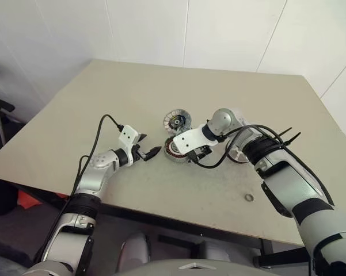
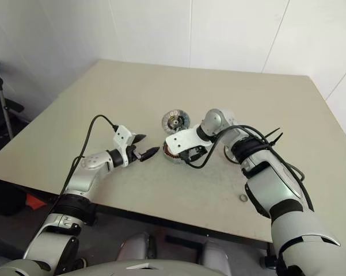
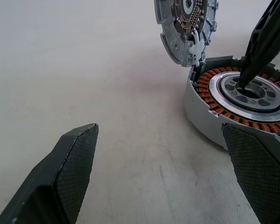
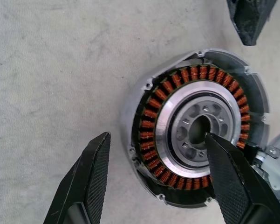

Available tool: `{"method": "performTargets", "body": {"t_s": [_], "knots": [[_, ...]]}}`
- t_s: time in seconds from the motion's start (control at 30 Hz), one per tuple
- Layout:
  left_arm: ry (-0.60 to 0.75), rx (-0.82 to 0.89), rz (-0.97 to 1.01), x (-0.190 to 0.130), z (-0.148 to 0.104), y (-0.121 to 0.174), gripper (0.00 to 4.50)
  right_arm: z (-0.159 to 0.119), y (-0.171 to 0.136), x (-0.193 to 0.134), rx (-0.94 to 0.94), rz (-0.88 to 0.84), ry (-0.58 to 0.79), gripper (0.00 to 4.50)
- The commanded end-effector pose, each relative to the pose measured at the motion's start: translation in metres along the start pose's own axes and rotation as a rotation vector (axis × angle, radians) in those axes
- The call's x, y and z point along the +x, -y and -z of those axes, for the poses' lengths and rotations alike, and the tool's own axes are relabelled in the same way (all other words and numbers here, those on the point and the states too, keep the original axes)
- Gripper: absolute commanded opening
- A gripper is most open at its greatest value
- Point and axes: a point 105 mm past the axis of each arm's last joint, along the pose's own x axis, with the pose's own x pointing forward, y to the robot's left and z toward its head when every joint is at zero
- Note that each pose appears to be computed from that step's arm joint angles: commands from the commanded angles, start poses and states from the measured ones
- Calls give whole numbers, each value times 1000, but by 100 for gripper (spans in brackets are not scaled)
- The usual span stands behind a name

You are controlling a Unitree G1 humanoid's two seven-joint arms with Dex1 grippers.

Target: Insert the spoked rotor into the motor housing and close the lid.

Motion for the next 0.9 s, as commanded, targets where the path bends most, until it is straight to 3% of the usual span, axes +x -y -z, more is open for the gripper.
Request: {"method": "performTargets", "body": {"t_s": [0.03, 0.43, 0.53, 0.63, 0.9], "knots": [[40, 22, -7, -2, -13, -3, 450, -6, 0, -4, -60, 6, 1, 360], [44, 18, -10, -1, -12, -2, 450, -2, -5, 7, -42, -17, -32, 360], [44, 18, -11, -2, -12, -2, 450, 1, -3, 7, -34, -9, -41, 300], [44, 17, -12, -2, -12, -2, 450, 1, -1, 6, -32, -2, -42, 202], [43, 15, -9, 0, -11, -1, 450, 3, -2, -1, -31, 6, -40, 198]]}}
